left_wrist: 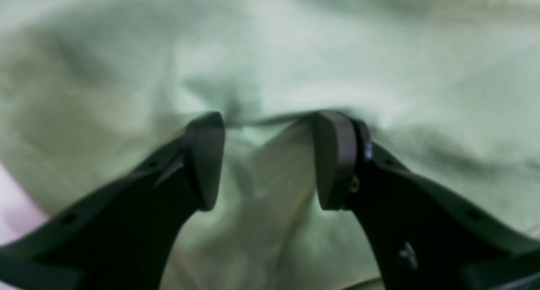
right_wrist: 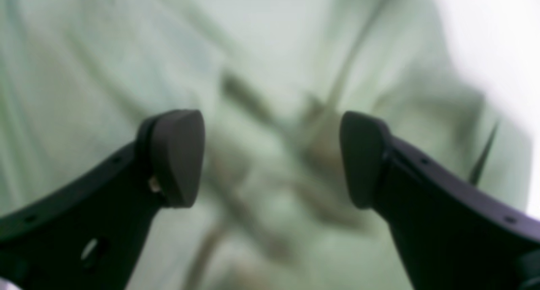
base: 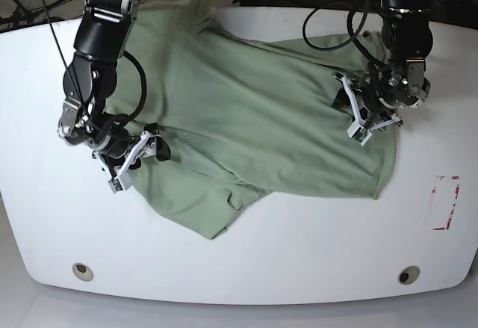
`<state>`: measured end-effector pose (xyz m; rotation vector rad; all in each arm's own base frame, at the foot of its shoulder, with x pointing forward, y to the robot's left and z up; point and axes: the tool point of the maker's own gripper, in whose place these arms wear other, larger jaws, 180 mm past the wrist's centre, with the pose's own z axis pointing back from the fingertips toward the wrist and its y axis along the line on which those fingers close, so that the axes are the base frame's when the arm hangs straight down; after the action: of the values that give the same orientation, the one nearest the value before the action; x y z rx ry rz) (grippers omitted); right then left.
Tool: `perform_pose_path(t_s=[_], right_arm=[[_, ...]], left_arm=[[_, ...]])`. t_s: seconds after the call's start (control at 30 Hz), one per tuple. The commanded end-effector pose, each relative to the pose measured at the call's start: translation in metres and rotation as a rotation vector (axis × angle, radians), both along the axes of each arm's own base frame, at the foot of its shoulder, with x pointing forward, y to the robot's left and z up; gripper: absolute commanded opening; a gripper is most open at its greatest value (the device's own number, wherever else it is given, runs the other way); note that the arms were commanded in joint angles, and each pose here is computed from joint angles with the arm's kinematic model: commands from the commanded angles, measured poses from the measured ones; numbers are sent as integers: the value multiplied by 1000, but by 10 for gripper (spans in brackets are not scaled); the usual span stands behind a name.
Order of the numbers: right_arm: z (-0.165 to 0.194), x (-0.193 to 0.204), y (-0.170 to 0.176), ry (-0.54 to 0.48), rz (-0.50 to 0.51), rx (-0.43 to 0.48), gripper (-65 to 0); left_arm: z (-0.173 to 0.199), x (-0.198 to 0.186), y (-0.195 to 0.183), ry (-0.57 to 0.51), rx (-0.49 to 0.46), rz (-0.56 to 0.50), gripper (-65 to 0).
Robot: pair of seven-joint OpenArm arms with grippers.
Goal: Fold the T-shirt properly
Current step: 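Grasp the shirt body with both grippers, pressing into the fabric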
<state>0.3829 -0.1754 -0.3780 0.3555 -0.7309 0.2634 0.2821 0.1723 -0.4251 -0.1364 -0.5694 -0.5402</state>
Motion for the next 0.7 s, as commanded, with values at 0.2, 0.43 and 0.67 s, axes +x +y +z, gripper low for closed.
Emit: perform_pose_path(t_s=[0.2,0.43,0.67], right_arm=[[-23,29,1,35,-36,40,-514],[-42,43,-1,33,-74,67,-507],[-33,66,-22,-39,-132,96,-506]], left_arm=[[-12,-15,44,89,150,17,-333],[-4,-7,36,67,147,-81,-333],[-2,-4,34,60,148,-89,-332]])
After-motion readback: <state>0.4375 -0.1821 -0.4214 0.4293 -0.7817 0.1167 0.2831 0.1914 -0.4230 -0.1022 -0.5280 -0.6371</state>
